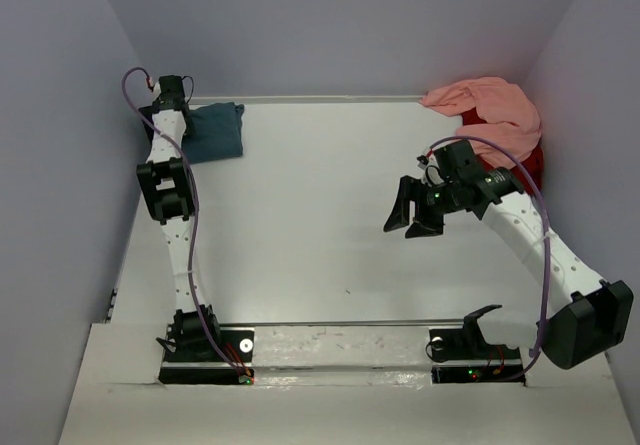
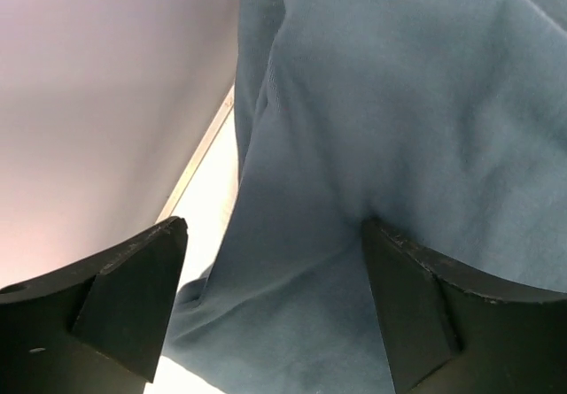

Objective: Fold and stack the t-shirts
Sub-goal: Put the neatly folded tshirt into the corner of the board with the left arm

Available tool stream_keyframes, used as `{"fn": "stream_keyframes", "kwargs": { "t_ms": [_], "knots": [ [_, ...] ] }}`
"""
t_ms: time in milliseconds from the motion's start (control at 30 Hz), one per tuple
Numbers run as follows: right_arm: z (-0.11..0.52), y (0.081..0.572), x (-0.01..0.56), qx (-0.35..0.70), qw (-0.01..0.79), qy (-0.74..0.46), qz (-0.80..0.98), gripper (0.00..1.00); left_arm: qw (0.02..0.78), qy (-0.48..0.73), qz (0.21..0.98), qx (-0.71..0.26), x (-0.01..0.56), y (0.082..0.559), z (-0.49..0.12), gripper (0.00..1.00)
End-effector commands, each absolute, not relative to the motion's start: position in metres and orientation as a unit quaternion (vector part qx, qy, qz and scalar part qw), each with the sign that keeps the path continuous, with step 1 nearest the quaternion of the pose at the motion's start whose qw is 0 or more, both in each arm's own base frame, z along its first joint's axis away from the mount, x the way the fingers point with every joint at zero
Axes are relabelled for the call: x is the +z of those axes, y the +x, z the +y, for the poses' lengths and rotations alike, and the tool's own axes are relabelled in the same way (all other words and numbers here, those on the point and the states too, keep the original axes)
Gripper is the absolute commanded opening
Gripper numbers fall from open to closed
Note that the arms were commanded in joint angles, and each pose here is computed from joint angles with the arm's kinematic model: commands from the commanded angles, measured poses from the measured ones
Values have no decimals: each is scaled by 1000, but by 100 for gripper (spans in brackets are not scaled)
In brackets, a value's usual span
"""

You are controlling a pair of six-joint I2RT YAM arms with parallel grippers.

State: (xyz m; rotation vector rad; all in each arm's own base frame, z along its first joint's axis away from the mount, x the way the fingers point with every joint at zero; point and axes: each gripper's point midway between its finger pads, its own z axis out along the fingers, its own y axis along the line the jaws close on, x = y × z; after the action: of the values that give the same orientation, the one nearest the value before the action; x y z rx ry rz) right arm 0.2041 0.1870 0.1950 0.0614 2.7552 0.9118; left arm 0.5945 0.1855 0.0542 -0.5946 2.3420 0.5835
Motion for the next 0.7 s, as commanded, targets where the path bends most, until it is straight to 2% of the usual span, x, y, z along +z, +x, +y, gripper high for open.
{"fn": "stream_keyframes", "kwargs": {
  "t_ms": [0,167,267,400,433,467,533,567,667],
  "knots": [
    [193,205,206,326,125,9,937,70,399,-255,849,232,131,604,191,93],
    [196,206,201,330,120,5,936,70,440,-248,836,213,178,608,171,93],
    [198,207,198,332,112,2,936,70,459,-240,822,238,211,602,155,93],
    [198,207,196,331,106,-1,938,70,476,-221,819,233,230,605,126,90],
    [198,208,195,330,103,-2,938,70,477,-217,822,224,231,603,118,85],
    [198,208,195,328,100,-3,939,70,484,-208,823,212,231,606,106,54],
    [199,209,194,326,96,-5,941,70,470,-207,833,206,215,601,99,6],
    [199,211,197,326,96,-7,940,70,461,-212,836,207,206,598,100,0],
    [201,214,197,323,89,-8,942,70,427,-230,852,197,167,597,103,0]
  ]
}}
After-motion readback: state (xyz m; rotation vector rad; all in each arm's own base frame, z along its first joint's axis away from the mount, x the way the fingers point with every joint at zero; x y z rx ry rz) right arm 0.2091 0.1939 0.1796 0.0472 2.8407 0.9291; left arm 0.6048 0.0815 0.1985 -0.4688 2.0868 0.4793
